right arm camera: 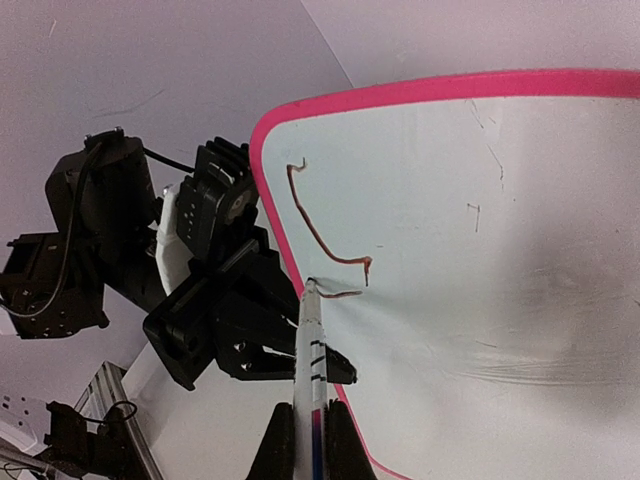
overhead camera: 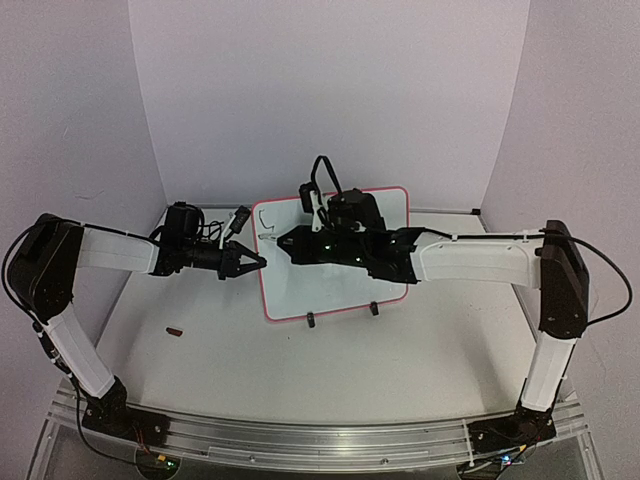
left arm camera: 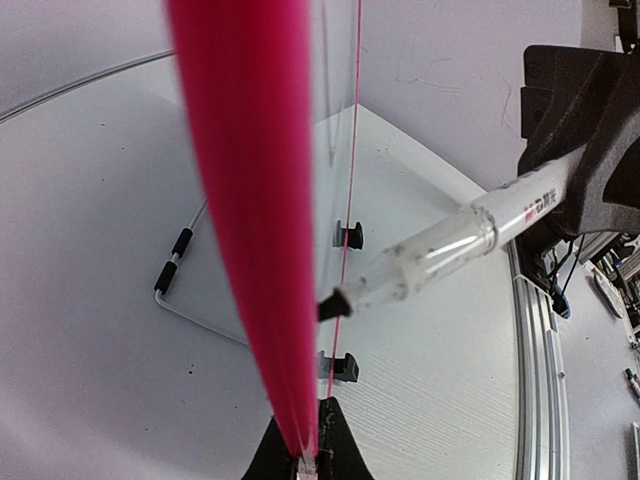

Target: Write a sentence on the whiteboard

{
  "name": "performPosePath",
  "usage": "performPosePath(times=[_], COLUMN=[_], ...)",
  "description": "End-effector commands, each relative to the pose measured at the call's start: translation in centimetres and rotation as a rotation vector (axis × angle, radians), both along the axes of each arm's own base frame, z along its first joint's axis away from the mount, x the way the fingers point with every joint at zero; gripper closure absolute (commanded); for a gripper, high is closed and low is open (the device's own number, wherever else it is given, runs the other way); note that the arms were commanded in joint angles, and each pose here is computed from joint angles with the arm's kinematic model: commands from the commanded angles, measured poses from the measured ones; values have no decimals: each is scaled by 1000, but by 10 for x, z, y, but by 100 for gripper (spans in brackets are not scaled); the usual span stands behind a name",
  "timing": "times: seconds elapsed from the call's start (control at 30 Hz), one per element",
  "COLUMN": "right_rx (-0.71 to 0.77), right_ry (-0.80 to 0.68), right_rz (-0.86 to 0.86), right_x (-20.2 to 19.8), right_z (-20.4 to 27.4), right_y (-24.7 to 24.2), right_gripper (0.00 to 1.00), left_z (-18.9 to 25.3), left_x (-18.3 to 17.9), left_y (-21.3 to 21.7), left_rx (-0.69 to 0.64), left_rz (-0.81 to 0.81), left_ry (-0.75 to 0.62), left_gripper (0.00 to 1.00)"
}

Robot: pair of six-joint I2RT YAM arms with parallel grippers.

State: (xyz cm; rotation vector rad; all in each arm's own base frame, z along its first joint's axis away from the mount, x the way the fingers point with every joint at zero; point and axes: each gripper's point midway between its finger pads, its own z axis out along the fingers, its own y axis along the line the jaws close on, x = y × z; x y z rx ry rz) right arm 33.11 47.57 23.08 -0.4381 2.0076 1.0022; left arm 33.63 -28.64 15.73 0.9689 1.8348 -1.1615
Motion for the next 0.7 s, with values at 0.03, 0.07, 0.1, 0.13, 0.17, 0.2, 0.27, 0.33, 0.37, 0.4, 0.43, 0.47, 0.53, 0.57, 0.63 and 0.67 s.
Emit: performPosePath(times=[0.03, 0.07, 0.1, 0.13, 0.17, 0.2, 0.27, 0.33, 0.37, 0.4, 0.43, 0.47, 0.53, 0.57, 0.63, 0.67], right_rx=[15, 15, 17, 18, 28, 44, 84, 120, 129, 132, 135, 133, 118, 106, 88, 83], right_ry=[-40, -41, -42, -42, -45, -52, -65, -79, -85, -89, -93, -101, -118, -123, -131, -133], right_rz=[-30, -32, -33, -31, -17, 2, 56, 85, 81, 67, 46, 21, -23, -42, -59, -61], right_x=[6, 5, 4, 2, -1, -5, -16, -24, -26, -26, -25, -23, -19, -16, -12, -10], right_z=[14, 15, 16, 17, 21, 28, 39, 53, 58, 61, 64, 66, 69, 67, 66, 66], right_y=[1, 0, -2, -4, -4, -4, -3, -6, -10, -14, -19, -24, -32, -35, -35, -35], right_gripper=[100, 100, 100, 100, 100, 100, 100, 100, 100, 100, 100, 100, 100, 100, 100, 100], left_z=[-7, -7, -8, -8, -8, -8, -8, -9, -9, -9, -9, -9, -9, -9, -9, -9], left_x=[6, 6, 6, 6, 6, 6, 6, 6, 6, 6, 6, 6, 7, 6, 6, 6], left_y=[5, 4, 4, 5, 5, 5, 4, 4, 4, 4, 4, 5, 5, 5, 5, 5], left_rx=[56, 56, 57, 57, 57, 57, 57, 57, 58, 58, 58, 58, 58, 58, 59, 59], left_rz=[53, 53, 52, 52, 52, 52, 52, 52, 52, 53, 53, 53, 55, 54, 54, 54], left_ry=[-44, -43, -43, -43, -42, -41, -41, -40, -39, -40, -41, -41, -41, -42, -41, -42], left_gripper=[100, 100, 100, 100, 100, 100, 100, 100, 100, 100, 100, 100, 100, 100, 100, 100])
